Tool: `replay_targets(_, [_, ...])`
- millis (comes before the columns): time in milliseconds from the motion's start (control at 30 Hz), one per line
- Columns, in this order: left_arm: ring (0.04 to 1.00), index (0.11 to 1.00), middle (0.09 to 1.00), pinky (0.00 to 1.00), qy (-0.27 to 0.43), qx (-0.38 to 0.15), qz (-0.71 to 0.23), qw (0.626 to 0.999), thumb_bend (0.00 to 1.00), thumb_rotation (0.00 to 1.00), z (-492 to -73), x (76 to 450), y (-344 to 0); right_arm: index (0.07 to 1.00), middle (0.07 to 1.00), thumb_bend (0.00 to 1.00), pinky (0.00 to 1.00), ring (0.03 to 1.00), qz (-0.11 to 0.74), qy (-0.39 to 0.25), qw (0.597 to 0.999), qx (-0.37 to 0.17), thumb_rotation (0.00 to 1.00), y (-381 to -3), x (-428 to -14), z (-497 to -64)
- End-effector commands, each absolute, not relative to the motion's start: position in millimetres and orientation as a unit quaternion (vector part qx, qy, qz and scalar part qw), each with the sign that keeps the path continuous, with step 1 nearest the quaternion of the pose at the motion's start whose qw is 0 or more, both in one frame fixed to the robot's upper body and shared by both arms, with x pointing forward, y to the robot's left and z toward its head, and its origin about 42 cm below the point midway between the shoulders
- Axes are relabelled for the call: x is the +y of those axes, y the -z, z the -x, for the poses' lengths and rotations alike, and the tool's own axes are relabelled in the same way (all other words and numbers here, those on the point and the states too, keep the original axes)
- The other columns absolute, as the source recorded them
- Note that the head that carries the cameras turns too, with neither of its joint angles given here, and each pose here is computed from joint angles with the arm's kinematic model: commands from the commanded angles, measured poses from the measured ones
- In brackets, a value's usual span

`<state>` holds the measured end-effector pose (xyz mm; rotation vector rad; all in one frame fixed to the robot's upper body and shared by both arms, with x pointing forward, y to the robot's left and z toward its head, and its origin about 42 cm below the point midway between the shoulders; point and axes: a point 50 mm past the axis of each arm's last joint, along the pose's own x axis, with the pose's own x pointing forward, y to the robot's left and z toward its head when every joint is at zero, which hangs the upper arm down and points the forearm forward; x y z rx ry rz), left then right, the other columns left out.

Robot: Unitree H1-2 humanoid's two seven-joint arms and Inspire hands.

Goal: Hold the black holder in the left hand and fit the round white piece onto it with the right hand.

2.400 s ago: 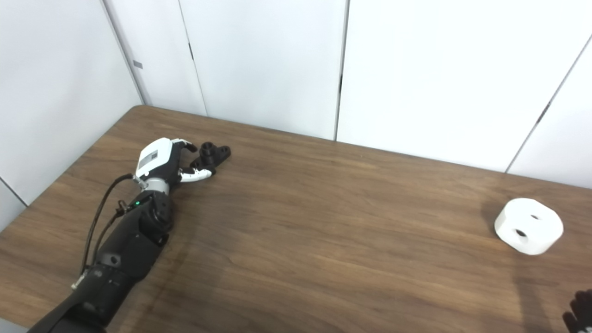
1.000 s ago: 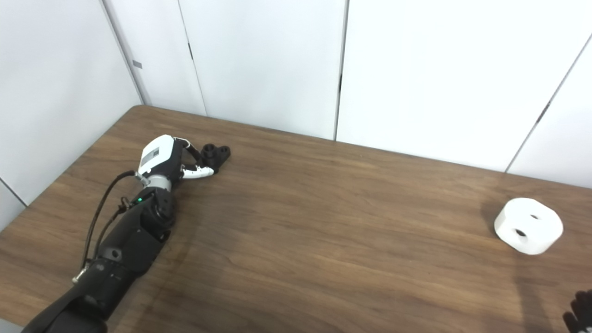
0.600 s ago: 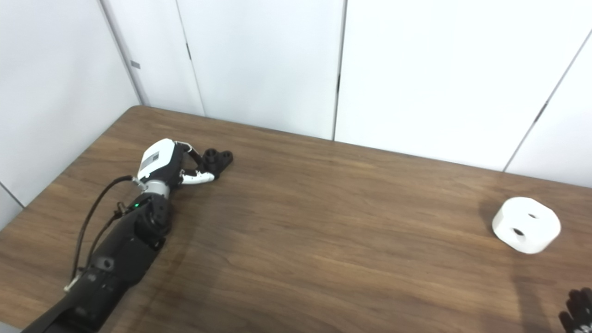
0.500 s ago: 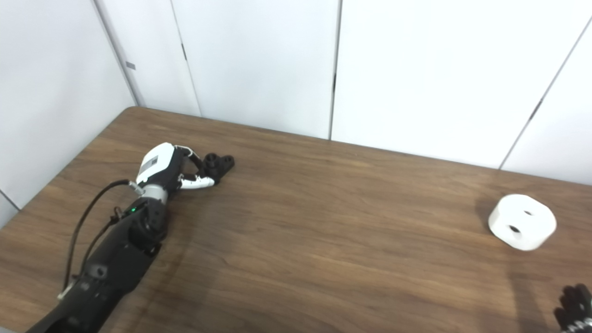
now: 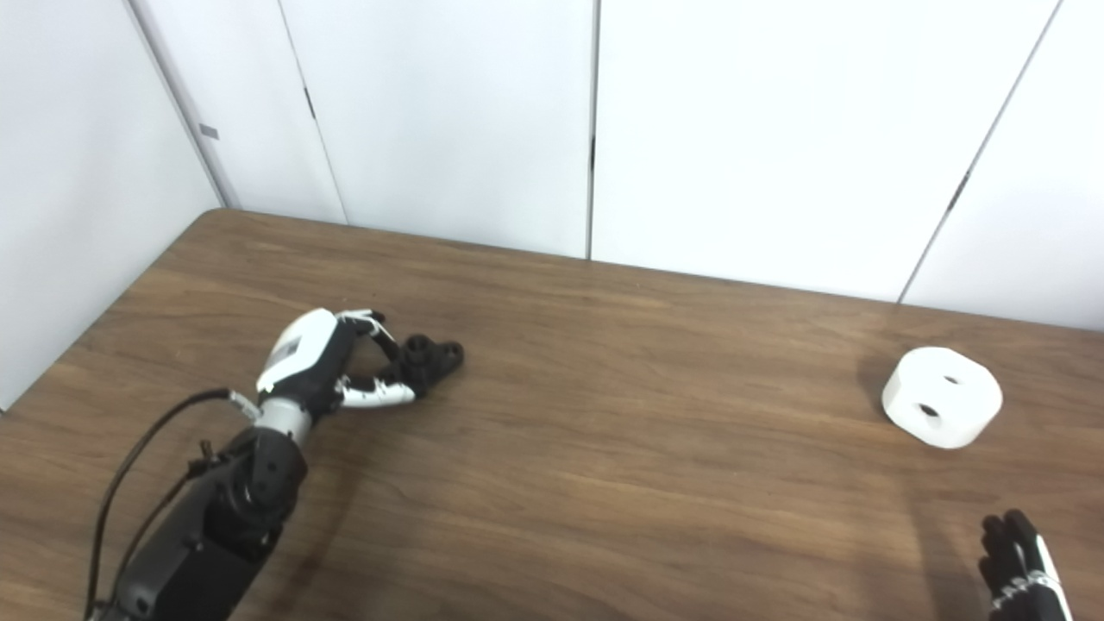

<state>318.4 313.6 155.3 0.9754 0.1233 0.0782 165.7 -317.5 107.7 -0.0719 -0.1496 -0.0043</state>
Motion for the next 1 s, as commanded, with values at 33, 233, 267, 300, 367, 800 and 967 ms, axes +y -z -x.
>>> replay_targets(33, [0.933,0.494,0.875,0.85,0.008,0.041,-0.465,0.885,0.5,0.05,-309,296,-156,0.946,0.945,0.54,1.0,0.968,0.009,0.003,1.0,-0.019,0.98,-86,-298,-154])
replay_targets(233, [0.922,0.492,0.862,0.86,0.056,0.008,-0.456,0.888,0.5,0.05,-283,270,-149,0.944,0.946,0.55,1.0,0.962,0.014,0.002,1.0,-0.019,0.95,-89,-294,-154])
replay_targets(267, [0.921,0.492,0.861,0.86,0.063,0.005,-0.456,0.888,0.5,0.05,-279,266,-148,0.946,0.945,0.55,1.0,0.961,0.015,0.001,1.0,-0.02,0.95,-90,-293,-154])
replay_targets(300, [0.92,0.492,0.861,0.86,0.073,0.002,-0.454,0.888,0.5,0.05,-274,262,-147,0.947,0.944,0.54,1.0,0.961,0.018,-0.001,1.0,-0.021,0.95,-91,-293,-154])
replay_targets(367, [0.928,0.492,0.865,0.86,0.092,-0.002,-0.452,0.887,0.5,0.05,-264,254,-146,0.953,0.944,0.54,1.0,0.959,0.023,-0.003,0.999,-0.022,0.96,-92,-292,-154])
replay_targets(800, [0.952,0.492,0.886,0.92,0.223,-0.016,-0.419,0.88,0.5,0.05,-207,221,-148,0.964,0.955,0.5,1.0,0.971,0.029,-0.01,0.999,-0.021,0.96,-109,-285,-152])
replay_targets(967, [0.954,0.492,0.886,0.93,0.256,-0.01,-0.408,0.876,0.5,0.04,-195,217,-140,0.97,0.957,0.51,1.0,0.985,0.036,-0.013,0.999,-0.022,0.97,-115,-283,-152])
